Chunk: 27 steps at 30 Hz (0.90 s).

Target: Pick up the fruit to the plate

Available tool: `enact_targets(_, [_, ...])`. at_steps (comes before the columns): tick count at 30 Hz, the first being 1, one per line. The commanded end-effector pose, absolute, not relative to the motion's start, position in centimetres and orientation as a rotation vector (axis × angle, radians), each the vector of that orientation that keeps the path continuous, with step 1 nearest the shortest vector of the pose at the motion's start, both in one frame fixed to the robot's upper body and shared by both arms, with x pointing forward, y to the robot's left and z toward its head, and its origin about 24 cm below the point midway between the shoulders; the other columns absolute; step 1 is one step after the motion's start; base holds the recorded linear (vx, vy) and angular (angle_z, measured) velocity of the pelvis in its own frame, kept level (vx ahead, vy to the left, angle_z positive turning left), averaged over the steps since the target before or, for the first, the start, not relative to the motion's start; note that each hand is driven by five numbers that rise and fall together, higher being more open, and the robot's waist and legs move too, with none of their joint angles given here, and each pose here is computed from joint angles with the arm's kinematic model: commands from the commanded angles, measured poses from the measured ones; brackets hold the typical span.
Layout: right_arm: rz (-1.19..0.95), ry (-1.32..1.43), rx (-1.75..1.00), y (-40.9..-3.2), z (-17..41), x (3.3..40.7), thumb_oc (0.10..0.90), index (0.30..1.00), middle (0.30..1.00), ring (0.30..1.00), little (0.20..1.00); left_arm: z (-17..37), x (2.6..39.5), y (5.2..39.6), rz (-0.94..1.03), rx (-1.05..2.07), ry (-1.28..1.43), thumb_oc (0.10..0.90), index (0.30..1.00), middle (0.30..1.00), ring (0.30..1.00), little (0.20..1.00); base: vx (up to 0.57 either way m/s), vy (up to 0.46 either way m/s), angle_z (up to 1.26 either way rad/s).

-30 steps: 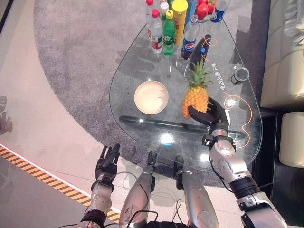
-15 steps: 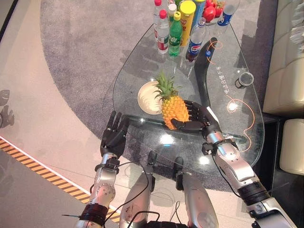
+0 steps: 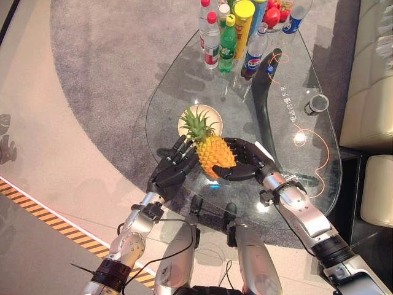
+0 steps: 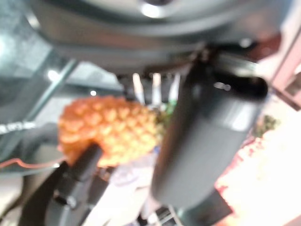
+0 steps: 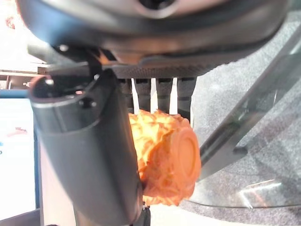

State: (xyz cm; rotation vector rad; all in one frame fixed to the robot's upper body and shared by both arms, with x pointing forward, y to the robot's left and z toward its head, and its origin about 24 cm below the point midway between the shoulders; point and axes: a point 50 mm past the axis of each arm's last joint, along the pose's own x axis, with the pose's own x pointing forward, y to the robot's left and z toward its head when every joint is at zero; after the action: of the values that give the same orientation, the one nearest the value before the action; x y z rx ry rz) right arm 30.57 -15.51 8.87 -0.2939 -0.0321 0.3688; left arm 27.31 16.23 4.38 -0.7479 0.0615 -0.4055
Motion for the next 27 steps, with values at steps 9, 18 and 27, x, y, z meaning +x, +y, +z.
enact_targets(9, [0.632,-0.509,-0.2,-9.4,17.6,28.4,0.1,0.3,0.3,0.3,0.2,7.5,26.0,12.2,-0.807,-0.794,0.039,0.8,0.9,0.9,0.9,0.9,0.0,0.0,0.0])
enact_targets(18, [0.748,-0.46,-0.247,-7.9,16.7,27.6,0.1,0.3,0.3,0.3,0.2,8.3,26.0,11.9,-0.809,-0.885,-0.01,0.8,0.9,0.9,0.9,0.9,0.0,0.0,0.0])
enact_targets(27, [0.836,-0.491,-0.278,-6.0,17.0,26.8,0.1,0.3,0.3,0.3,0.2,8.6,26.0,11.0,-0.822,-0.906,-0.016,0.8,0.9,0.9,0.9,0.9,0.0,0.0,0.0])
